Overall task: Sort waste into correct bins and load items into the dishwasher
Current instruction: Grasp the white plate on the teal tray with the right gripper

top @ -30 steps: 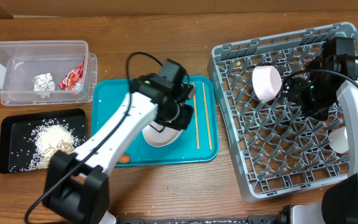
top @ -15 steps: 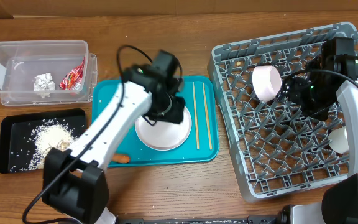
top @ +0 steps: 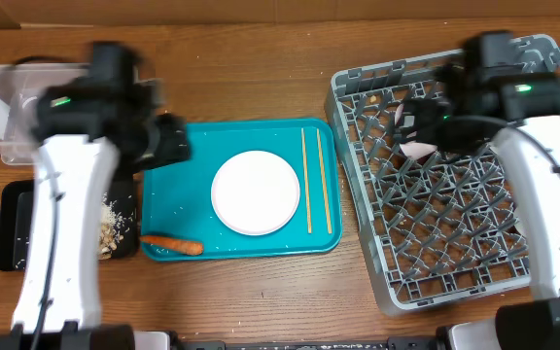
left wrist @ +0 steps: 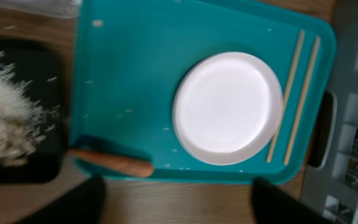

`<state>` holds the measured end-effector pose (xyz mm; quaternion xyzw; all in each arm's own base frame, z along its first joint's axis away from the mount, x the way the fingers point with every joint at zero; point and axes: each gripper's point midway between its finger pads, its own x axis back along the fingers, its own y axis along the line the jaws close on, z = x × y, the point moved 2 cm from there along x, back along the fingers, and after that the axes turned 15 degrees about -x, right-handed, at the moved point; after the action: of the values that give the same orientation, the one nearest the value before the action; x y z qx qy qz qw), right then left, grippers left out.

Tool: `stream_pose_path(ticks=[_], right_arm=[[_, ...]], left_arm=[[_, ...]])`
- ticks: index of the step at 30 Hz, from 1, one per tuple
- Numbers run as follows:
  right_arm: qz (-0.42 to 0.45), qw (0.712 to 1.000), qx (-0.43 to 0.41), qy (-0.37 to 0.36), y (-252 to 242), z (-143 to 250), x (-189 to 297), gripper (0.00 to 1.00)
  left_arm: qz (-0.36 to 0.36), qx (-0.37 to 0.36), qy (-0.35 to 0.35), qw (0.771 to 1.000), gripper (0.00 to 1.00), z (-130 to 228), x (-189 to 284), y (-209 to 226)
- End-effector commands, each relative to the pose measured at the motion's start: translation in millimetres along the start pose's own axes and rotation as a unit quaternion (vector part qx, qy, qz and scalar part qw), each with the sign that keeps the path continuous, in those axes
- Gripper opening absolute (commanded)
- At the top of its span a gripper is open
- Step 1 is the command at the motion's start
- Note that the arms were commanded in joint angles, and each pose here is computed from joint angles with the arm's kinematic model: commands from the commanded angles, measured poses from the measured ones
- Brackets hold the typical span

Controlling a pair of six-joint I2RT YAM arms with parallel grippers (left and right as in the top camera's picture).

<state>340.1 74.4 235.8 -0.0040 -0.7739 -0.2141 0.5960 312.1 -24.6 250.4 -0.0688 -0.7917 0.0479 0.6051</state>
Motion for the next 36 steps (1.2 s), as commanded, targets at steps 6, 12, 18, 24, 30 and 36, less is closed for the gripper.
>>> stream_pose_path(ticks=[6,12,18,24,30,36], right_arm=[[-0.035,0.994,0.088,0.047,90,55,-43,0.90],[0.007,0.991,0.069,0.110,111,89,-104,0.84],[0.066,0.985,0.024,0.156,108,114,-156,0.76],[0.098,0.977,0.023,0.187,107,137,-189,0.73],[0.100,0.977,0.032,0.188,112,146,-207,0.66],[0.122,0.976,0.001,0.180,105,145,-220,0.63]], left_arm=[[-0.046,0.134,-0.021,0.990,0.92,22,37,76],[-0.048,0.137,-0.024,0.989,0.93,22,37,80],[-0.049,0.130,-0.021,0.990,0.92,23,35,81],[-0.048,0.129,-0.016,0.990,0.92,25,30,81],[-0.048,0.128,-0.015,0.990,0.92,25,30,81],[-0.048,0.125,-0.014,0.991,0.92,25,30,81]])
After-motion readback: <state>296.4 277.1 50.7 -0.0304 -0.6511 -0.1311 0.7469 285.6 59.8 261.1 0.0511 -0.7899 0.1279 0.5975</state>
